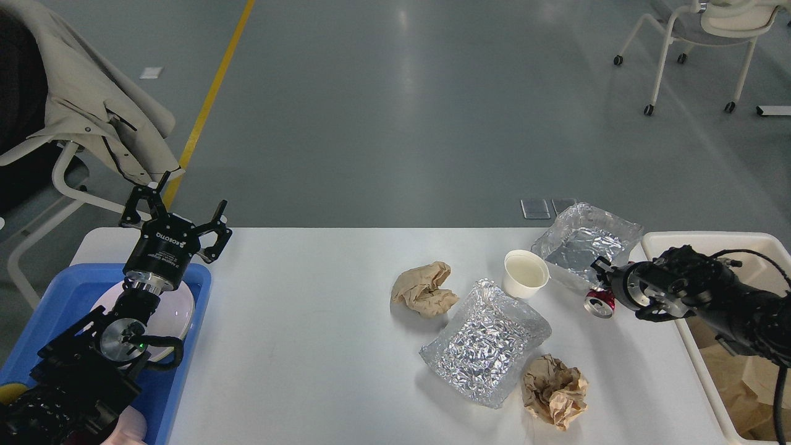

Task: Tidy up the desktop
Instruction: 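Lift the clear plastic bag and drop it into the white bin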

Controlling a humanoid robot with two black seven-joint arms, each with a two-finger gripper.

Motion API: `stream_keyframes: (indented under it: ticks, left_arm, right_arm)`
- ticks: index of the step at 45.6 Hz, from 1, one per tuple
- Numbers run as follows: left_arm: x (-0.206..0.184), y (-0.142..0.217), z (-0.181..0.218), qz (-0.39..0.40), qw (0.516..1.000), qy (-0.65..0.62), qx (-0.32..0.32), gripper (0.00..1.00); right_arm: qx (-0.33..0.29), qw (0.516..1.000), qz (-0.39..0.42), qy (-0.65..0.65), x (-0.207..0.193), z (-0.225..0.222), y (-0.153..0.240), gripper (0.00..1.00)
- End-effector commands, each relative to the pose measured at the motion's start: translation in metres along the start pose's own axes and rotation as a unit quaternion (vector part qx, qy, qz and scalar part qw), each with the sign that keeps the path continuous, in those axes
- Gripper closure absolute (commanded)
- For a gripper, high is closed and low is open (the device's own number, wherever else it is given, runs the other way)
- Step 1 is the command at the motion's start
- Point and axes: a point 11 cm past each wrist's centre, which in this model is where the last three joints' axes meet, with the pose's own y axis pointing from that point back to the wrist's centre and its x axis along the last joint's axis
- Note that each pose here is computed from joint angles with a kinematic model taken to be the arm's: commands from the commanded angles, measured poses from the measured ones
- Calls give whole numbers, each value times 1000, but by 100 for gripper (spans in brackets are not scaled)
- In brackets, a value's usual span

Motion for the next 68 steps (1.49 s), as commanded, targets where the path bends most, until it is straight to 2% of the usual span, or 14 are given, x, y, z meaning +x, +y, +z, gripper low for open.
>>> stream_keyframes:
  ticks: [1,10,19,25,31,41,50,55,60,62,68]
  left_arm:
    - [0,0,0,0,1000,0,0,0]
    - [0,0,0,0,1000,0,0,0]
    - [0,0,1,0,1000,-1,0,0]
    - [0,0,0,0,1000,0,0,0]
    - [0,0,0,0,1000,0,0,0]
    - [0,0,0,0,1000,0,0,0]
    - [0,0,0,0,1000,0,0,0]
    - [0,0,1,0,1000,-1,0,0]
    - [0,0,0,0,1000,0,0,0]
    - [0,0,0,0,1000,0,0,0]
    - [0,0,0,0,1000,0,0,0]
  right_arm:
    - [5,1000,-1,22,51,1,28,100]
    - [28,997,14,67,145,-15,111,100]
    - [69,989,30,126,216,-50,237,100]
    - [82,982,6,170,223,-61,309,100]
    - [84,977,1,197,219,-55,336,100]
    - [40,982,15,183,233,-7,329,100]
    - [-42,990,50,123,252,93,292,100]
    - [-77,987,86,109,251,145,255,100]
    - [-143,968,144,146,239,200,208,100]
    - [-168,959,157,166,230,220,190,100]
    - [-187,957,155,159,180,260,130,100]
